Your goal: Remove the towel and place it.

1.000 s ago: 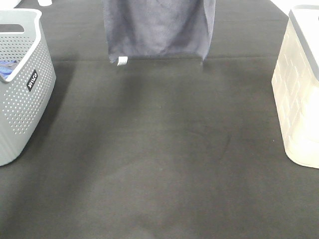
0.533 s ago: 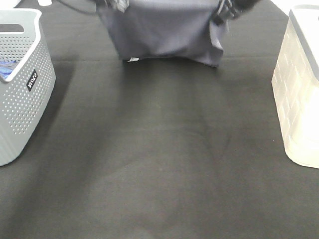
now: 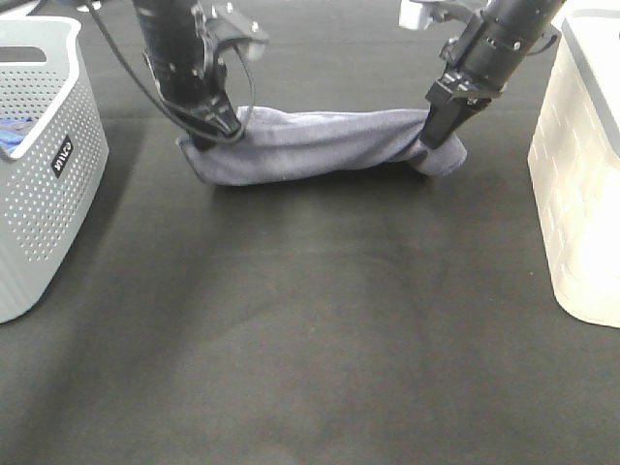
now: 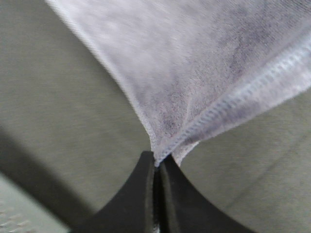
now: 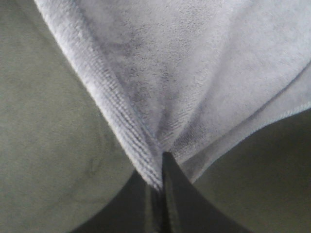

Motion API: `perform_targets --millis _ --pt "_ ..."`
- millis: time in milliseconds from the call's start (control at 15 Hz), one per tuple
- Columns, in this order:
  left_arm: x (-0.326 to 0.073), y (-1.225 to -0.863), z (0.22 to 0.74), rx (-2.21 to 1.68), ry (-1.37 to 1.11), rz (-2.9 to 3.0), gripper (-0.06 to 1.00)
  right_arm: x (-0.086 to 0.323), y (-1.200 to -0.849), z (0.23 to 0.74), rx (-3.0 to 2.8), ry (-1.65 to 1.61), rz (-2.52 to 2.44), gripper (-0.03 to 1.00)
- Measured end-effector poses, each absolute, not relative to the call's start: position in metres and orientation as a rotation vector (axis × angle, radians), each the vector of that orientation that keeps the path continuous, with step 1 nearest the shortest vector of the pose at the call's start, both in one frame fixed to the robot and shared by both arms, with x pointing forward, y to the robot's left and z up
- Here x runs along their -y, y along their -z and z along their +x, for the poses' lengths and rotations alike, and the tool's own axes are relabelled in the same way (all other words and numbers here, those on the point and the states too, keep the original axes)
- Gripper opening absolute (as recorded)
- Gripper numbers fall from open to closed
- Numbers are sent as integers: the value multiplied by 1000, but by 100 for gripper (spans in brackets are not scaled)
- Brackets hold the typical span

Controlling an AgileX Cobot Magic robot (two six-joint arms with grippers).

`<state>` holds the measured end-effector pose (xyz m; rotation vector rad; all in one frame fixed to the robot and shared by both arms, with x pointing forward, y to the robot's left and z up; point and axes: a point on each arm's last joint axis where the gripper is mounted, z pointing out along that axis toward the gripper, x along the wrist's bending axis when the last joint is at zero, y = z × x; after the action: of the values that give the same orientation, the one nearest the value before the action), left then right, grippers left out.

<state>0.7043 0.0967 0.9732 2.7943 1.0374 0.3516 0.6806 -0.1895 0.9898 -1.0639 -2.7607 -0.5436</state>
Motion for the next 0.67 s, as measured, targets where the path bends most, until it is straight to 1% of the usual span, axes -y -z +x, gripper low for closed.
perform_targets --millis 133,333,400,467,600,667 --pt "-96 -974 703 -1039 -331 2785 0 190 -988 680 2738 530 -1101 0" --pt "-99 -968 698 -1046 -304 2816 0 191 -971 672 2663 465 -1146 0" --pt "-102 -958 689 -1060 -240 2851 0 192 -956 663 2603 416 -1156 0" --pt "-102 -958 689 -1060 -240 2851 0 192 -956 663 2603 416 -1156 0" --pt "-105 -953 672 -1082 -134 2866 0 192 -941 642 2549 344 -1124 0" --pt "-106 -954 666 -1090 -100 2862 0 192 -939 637 2541 328 -1115 0"
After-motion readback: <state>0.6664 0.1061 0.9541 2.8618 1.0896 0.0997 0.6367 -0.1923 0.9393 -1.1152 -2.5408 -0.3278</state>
